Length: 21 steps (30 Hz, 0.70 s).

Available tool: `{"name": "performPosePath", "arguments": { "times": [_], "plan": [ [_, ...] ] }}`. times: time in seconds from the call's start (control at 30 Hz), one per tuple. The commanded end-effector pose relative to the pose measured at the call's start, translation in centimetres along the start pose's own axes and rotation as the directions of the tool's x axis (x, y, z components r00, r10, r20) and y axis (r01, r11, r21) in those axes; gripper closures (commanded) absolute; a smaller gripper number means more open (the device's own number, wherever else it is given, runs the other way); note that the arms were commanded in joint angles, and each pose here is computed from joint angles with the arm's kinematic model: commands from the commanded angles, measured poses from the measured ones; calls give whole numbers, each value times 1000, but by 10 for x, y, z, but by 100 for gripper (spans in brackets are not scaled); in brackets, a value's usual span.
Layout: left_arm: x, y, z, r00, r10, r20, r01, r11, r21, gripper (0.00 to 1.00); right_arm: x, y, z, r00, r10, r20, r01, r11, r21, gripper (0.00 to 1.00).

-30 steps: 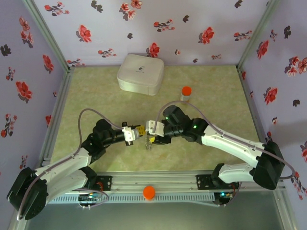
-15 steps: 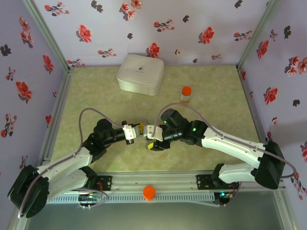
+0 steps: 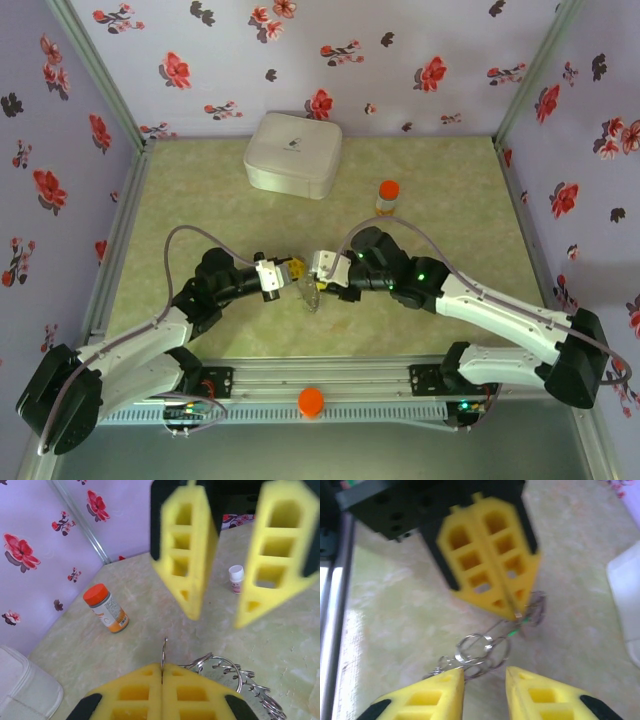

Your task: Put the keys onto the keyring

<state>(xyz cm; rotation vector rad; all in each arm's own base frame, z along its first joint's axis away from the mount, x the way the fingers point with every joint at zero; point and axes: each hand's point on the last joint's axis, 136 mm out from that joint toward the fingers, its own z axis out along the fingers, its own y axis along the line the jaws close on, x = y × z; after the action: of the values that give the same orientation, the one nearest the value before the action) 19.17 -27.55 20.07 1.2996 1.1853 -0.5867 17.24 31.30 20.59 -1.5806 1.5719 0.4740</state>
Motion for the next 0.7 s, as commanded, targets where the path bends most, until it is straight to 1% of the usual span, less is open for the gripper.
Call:
{"name": "performPosePath", "arguments": {
  "times": [0.0, 0.23, 0.4, 0.5, 0.67],
  "plan": [
    [-14, 0, 0, 998, -11, 59, 10, 1000, 6, 100, -9, -20, 0, 999, -45, 31, 41, 994, 100, 74],
    [-15, -6, 1, 996, -54, 65, 50, 998, 48, 100, -12, -15, 8, 995, -84, 45, 81, 995, 63, 77],
    [-15, -7, 2, 996, -61, 65, 57, 996, 61, 100, -12, -10, 12, 993, -106, 58, 104, 994, 39, 74],
    [-17, -8, 1, 996, -65, 69, 61, 996, 66, 100, -11, -8, 14, 992, -116, 48, 115, 993, 24, 76],
    [-17, -9, 1, 995, -65, 70, 60, 996, 70, 100, -10, -5, 17, 991, -124, 39, 124, 992, -2, 85]
  ]
}}
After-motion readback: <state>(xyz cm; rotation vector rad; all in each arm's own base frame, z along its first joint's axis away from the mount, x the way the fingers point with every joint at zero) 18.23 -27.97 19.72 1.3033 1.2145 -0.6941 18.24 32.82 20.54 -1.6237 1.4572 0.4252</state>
